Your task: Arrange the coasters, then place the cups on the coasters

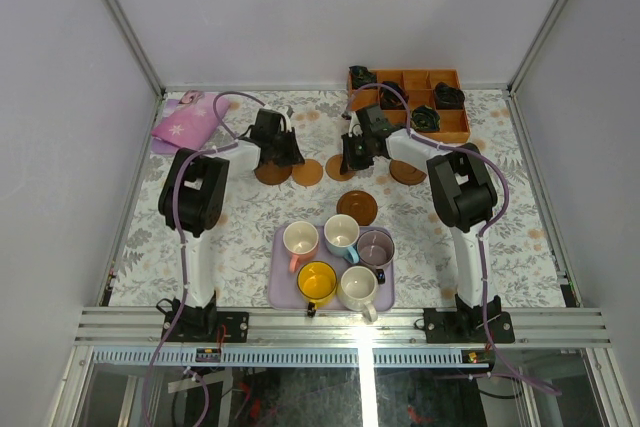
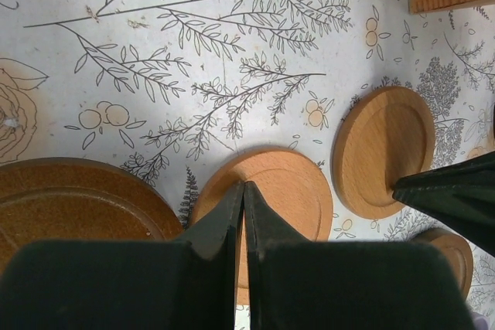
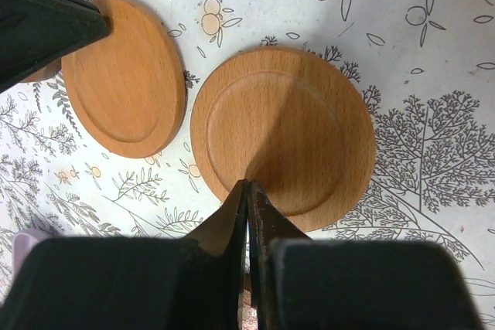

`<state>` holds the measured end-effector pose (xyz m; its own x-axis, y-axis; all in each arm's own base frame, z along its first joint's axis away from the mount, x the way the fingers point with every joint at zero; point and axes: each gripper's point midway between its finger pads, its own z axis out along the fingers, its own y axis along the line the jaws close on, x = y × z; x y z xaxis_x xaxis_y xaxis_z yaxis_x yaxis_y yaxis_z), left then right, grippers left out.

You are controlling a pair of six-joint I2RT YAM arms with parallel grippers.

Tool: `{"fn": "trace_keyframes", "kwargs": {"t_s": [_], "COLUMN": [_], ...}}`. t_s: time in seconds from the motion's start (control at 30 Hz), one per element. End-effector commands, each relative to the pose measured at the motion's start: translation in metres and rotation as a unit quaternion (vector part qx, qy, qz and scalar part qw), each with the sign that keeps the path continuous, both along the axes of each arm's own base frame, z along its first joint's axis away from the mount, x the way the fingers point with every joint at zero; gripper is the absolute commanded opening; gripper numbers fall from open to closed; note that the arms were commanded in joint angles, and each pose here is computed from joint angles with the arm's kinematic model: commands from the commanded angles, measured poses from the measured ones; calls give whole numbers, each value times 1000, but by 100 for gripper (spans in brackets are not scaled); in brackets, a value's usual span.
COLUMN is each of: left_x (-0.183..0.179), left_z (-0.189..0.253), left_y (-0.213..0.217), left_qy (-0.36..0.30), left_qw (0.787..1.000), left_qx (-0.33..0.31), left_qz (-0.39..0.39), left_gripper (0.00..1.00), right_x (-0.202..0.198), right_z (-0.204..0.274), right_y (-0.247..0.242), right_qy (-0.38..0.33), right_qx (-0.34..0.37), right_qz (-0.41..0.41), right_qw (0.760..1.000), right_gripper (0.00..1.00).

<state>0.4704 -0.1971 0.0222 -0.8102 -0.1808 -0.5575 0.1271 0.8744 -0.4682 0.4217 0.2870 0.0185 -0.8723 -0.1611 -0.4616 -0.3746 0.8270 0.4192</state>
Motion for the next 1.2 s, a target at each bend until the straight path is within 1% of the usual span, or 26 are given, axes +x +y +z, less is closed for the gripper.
{"fn": "trace_keyframes", "kwargs": {"t_s": [0.0, 0.37, 0.63, 0.83, 0.97, 1.17], "left_x": [-3, 1, -4, -9, -12, -8], "left_z": [-32, -35, -27, -11, 2, 37], "left_y": [18, 7, 7, 8, 10, 8], "left_qy": [29, 35, 30, 19, 8, -28], "left_qw": [999, 999, 999, 1000, 1000, 999], "left_qx": [38, 17, 13, 12, 18, 9], "left_qz": [16, 0, -5, -13, -16, -22], "left_gripper": [0, 0, 0, 0, 0, 0], "right_x": [-30, -30, -23, -2, 10, 9], "right_z": [-17, -15, -12, 9, 25, 42], "right_y": [-1, 15, 13, 16, 19, 12], "right_qy": [43, 42, 27, -16, -39, -59], "right_qx": [-32, -28, -42, -47, -44, -52], "right_qz": [17, 31, 27, 23, 24, 18], "right_qw": [998, 998, 998, 999, 998, 997], "right_gripper": [1, 1, 1, 3, 8, 10]}}
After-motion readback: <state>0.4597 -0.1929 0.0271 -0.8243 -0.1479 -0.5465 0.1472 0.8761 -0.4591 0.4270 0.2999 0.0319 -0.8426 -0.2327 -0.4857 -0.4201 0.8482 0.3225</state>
